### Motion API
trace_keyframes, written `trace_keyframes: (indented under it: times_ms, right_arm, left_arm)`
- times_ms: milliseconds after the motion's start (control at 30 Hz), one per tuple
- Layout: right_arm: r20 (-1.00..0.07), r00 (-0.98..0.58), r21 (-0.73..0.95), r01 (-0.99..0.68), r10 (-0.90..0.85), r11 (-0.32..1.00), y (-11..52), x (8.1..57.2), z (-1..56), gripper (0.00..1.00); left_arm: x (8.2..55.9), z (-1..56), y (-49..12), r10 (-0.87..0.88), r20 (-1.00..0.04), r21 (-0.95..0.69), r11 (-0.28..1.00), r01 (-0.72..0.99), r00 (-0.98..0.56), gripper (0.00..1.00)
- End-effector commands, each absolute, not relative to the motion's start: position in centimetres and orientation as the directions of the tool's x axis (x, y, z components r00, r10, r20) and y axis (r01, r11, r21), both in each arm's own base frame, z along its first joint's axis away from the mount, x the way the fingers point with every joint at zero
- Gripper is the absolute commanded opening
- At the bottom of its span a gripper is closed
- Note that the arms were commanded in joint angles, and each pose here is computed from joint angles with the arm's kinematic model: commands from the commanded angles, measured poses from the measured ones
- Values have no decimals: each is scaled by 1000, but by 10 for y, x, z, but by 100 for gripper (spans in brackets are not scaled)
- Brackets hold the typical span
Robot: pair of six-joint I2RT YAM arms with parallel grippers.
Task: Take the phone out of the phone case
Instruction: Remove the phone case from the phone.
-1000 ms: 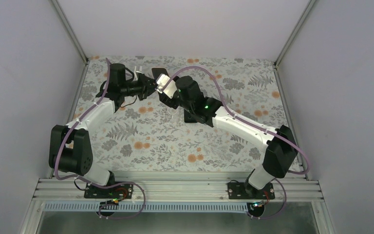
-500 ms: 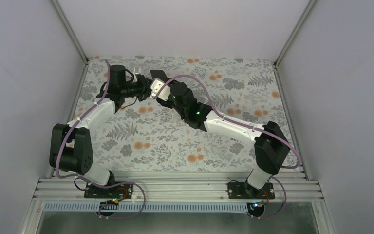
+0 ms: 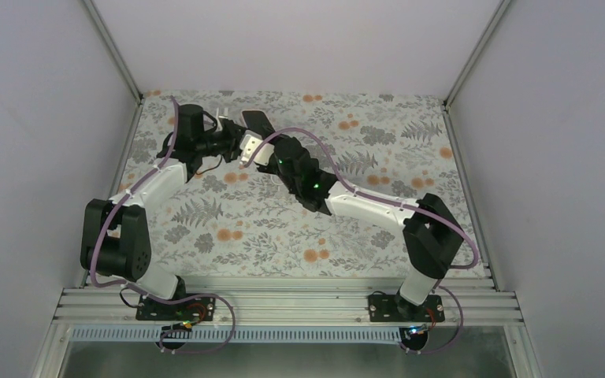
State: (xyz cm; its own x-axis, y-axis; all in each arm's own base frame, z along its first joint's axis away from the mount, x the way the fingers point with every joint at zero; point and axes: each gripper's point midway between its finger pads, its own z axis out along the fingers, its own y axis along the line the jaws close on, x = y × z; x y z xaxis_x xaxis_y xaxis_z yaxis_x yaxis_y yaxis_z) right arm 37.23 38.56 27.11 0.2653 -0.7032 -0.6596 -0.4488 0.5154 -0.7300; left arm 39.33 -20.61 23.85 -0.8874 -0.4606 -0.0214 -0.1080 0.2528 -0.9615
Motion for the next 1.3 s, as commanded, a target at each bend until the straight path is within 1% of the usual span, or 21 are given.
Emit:
trace_keyframes:
  times_ms: [0,67,200,267,400,467,600,733,900,1000,1267]
  right_arm:
    - [-597,75,-770,-331,-799,545,330,417,252,42]
    - [-599,67,-768,-330,-798,549,328,420,253,38]
    - [-611,57,-758,-331,-790,562,325,424,259,23]
    - [-613,51,-753,-338,-788,564,325,426,260,20]
    - [-621,40,-748,-328,-783,577,321,431,266,8]
    - [-628,37,-743,-323,-777,585,319,433,271,4]
    - [-666,22,-701,-360,-746,615,318,432,279,4]
    - [-740,16,-608,-442,-672,660,324,425,295,4]
    - [-794,23,-526,-527,-607,668,331,410,312,4]
    - [-823,40,-497,-533,-566,685,327,401,335,4]
    - [-855,61,-468,-518,-515,716,316,396,364,4]
  left_arm:
    - [375,270,-218,-351,-58,-980,196,-13,-935,2]
    - [376,271,-218,-351,-63,-980,199,-9,-934,2]
    - [377,269,-217,-356,-71,-978,210,-6,-932,2]
    - [378,268,-216,-359,-73,-976,215,-6,-930,2]
    - [378,267,-216,-361,-76,-975,221,-6,-930,2]
    - [378,266,-215,-363,-79,-974,225,-6,-928,2]
    - [380,262,-214,-372,-82,-970,241,-11,-925,2]
    - [383,256,-212,-385,-90,-964,265,-16,-919,2]
    - [388,249,-207,-405,-106,-953,302,-24,-908,2]
    - [391,245,-202,-421,-119,-945,327,-28,-899,2]
    - [394,236,-198,-432,-139,-932,362,-30,-891,2]
